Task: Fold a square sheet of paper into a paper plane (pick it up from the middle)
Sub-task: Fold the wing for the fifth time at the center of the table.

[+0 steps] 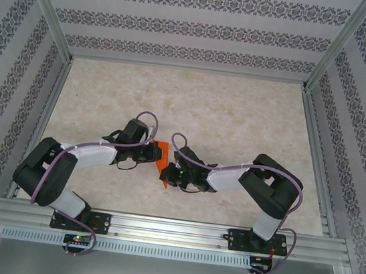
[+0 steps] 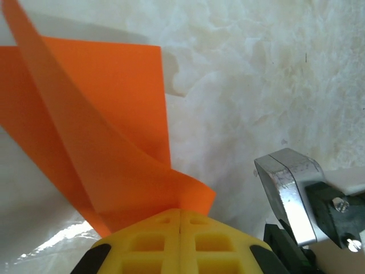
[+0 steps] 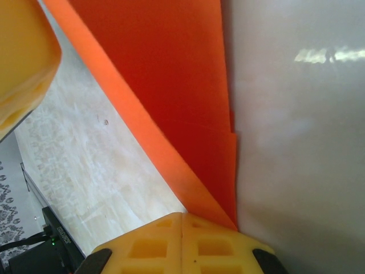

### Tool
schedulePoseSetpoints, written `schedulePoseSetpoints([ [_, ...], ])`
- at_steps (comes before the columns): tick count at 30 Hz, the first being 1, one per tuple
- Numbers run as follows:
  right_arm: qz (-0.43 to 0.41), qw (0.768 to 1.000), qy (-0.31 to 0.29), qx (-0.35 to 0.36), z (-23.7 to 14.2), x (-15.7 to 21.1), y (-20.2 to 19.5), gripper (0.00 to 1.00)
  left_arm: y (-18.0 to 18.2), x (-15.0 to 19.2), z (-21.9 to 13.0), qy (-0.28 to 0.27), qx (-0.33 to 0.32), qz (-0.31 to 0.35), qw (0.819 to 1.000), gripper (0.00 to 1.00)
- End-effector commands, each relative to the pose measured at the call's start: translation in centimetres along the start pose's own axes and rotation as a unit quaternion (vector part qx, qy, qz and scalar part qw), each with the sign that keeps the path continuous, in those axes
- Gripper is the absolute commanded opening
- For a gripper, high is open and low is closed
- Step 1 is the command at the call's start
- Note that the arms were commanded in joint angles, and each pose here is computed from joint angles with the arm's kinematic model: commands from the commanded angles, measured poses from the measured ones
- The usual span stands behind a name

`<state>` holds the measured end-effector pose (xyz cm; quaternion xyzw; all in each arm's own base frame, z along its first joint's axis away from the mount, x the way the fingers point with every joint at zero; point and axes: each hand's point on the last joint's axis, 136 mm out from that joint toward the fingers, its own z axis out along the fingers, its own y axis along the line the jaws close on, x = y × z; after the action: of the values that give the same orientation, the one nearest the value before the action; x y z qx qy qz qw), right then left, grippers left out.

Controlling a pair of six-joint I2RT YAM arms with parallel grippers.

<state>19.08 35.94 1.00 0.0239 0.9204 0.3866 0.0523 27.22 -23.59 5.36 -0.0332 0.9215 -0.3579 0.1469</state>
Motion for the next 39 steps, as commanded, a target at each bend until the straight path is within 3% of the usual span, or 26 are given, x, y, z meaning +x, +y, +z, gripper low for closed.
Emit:
schedulePoseSetpoints([
  [1,0.038,0.988,0.062,0.137,0.4,4.0,-8.1,0.0,0.1,-0.7,0.4,-0.009,0.013,0.0,1.0,0.0],
  [13,0.035,0.982,0.085,0.164,0.1,5.5,-9.8,0.0,3.2,-1.7,3.2,-0.003,-0.027,-0.014,1.0,0.0],
  [22,0.018,0.973,0.107,0.202,-0.4,6.6,-11.3,0.0,4.4,-3.1,2.3,0.001,-0.037,-0.017,0.999,0.0],
  [39,0.018,0.971,0.132,0.196,-0.6,8.0,-12.4,0.0,5.1,-6.8,2.7,0.009,-0.022,-0.006,1.0,0.0],
])
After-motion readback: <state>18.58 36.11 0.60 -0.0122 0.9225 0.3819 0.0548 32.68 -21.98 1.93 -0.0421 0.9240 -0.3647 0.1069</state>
